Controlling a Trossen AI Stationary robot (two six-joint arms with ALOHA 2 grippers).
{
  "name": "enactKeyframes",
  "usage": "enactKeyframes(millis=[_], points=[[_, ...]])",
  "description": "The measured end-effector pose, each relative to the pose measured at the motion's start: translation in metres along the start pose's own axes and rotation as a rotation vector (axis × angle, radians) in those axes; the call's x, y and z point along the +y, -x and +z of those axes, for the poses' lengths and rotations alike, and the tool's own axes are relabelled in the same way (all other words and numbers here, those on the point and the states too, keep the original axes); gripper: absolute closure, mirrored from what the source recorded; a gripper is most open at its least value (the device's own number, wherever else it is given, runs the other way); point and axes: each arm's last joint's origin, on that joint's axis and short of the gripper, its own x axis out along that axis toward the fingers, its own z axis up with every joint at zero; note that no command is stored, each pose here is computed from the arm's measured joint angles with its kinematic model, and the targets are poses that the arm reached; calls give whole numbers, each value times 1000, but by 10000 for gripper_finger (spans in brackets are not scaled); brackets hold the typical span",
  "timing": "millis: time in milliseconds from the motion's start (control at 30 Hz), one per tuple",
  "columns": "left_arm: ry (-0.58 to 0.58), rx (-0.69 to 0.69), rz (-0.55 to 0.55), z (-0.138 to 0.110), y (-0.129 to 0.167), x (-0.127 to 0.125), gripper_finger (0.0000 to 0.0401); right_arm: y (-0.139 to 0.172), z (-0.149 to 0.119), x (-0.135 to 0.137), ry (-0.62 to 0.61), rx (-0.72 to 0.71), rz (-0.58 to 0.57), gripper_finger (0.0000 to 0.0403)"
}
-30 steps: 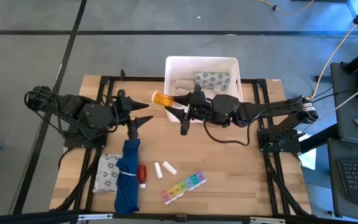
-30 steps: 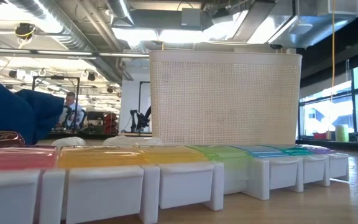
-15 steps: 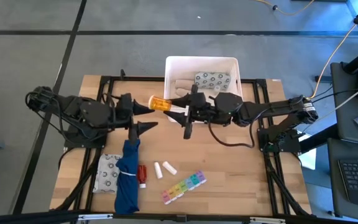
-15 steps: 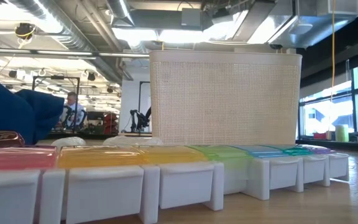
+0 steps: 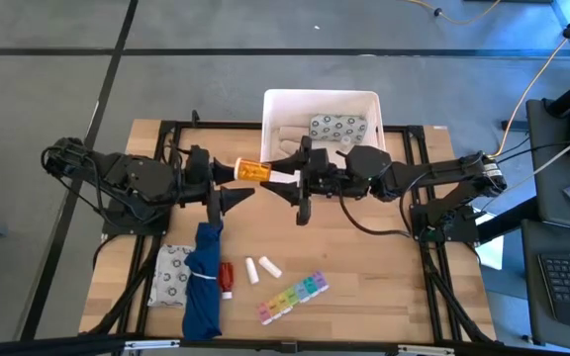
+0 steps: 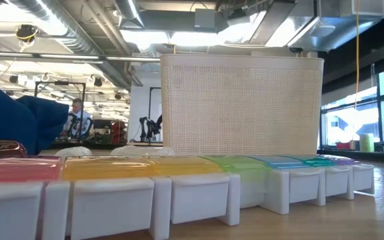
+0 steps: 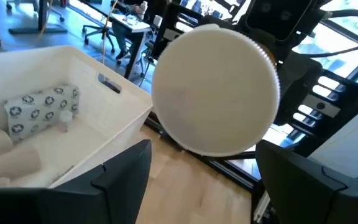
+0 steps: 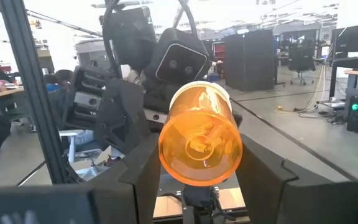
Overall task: Pick & place medical supplies in basket/bin
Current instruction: Put the orange pill bottle into the white container
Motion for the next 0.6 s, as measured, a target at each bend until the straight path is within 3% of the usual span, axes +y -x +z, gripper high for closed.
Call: enactKeyframes(millis=[367, 600], points=[[63, 1, -1, 0, 0, 0, 121, 0, 0, 1, 22, 1, 6, 228], [-28, -53, -88, 8, 0, -7, 122, 1, 1, 4, 43, -13, 23, 228]])
